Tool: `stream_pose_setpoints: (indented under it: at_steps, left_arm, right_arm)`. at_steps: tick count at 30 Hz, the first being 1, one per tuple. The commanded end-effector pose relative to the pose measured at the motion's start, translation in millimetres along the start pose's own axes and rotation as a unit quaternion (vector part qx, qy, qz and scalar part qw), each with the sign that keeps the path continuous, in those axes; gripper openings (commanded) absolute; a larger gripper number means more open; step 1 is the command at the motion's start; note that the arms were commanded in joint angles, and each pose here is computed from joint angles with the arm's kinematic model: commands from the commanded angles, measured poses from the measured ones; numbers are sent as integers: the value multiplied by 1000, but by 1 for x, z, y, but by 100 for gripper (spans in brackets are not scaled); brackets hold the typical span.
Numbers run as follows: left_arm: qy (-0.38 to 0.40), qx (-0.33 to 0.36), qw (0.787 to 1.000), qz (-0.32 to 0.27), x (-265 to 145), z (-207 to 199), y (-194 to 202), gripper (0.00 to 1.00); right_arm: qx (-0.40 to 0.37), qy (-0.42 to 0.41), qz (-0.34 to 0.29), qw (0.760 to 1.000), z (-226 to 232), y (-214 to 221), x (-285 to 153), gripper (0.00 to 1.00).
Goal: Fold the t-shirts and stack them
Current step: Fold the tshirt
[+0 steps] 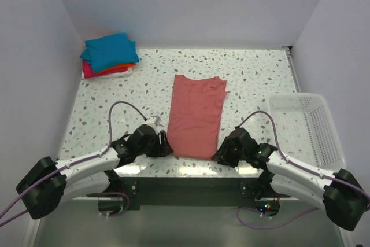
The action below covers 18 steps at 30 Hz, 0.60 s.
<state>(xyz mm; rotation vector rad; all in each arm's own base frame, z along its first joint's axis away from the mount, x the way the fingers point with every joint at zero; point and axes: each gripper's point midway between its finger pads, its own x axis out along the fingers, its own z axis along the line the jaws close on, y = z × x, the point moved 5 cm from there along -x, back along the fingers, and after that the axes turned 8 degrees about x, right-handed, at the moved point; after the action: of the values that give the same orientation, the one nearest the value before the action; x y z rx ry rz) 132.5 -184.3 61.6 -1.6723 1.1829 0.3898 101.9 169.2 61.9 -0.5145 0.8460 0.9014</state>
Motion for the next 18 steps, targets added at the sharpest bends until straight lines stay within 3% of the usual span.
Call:
stream_pose_setpoints:
  at_steps: [1,15,18]
  left_arm:
    - [11,-16,1000,-3,4,3,3,61]
    - [22,3,1000,1,8,1,2,30]
    - [28,9,1000,8,9,-2,3,21]
  right_arm:
    - [31,-1,-42,999,-4,-8,5,42]
    - [27,-36,-64,997,3,-13,7,39]
    - [22,-40,-63,997,4,-13,9,30]
